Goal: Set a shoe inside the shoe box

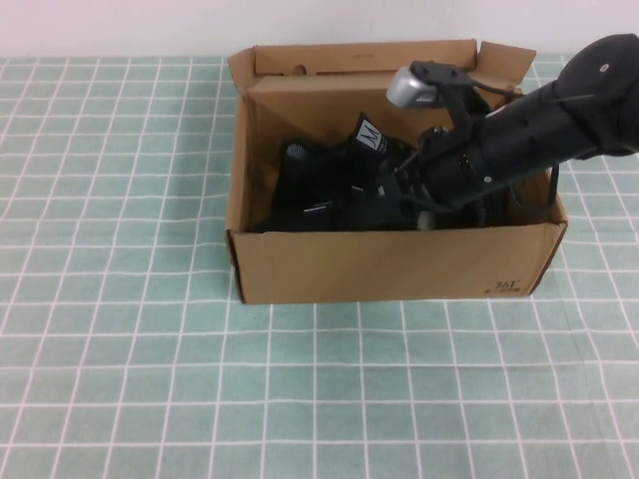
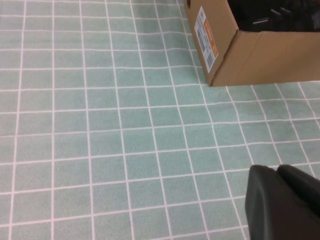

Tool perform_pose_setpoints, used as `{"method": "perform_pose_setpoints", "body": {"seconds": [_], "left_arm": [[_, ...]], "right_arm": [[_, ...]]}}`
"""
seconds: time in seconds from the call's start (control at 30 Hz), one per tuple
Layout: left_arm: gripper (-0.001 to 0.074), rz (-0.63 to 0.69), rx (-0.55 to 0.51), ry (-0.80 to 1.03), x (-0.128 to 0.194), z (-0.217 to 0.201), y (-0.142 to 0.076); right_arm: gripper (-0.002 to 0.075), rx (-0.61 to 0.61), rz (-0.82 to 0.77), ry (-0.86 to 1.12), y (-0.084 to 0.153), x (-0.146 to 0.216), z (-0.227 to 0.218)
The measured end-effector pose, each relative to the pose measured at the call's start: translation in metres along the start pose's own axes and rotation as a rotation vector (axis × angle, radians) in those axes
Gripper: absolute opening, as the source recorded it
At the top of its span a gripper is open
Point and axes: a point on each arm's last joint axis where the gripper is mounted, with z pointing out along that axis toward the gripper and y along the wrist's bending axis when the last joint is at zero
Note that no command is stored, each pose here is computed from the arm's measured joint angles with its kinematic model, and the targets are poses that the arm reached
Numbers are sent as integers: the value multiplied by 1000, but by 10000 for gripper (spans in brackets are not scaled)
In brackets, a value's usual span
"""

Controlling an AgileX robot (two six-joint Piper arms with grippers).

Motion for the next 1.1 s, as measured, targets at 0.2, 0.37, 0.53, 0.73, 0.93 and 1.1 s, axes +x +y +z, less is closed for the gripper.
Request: {"method": "perform_pose_setpoints", "body": {"seconds": [0.2,0.37,0.53,0.73,0.93,1.1], "left_arm": [[-4,0,0,0,0,0,0],[-3,2,1,0,0,0,0],[-4,62,-26,-26,-2,2,3],[-4,96,-11,-155,-4,31,4],[-4,56,180,-253,0,53,-9],[-3,55,205,-340,1,67,-9]], "right_arm": [[386,26,1,-70,0,-8,-34],[386,80,-3,-169,3,-14,-87],[339,128,-43,-252,19,-12,-141],[59,200,-227,-343,76,2,-200],[0,378,-384,-427,133,39,-261],[-5,512,-416,-541,164,93,-290]]}}
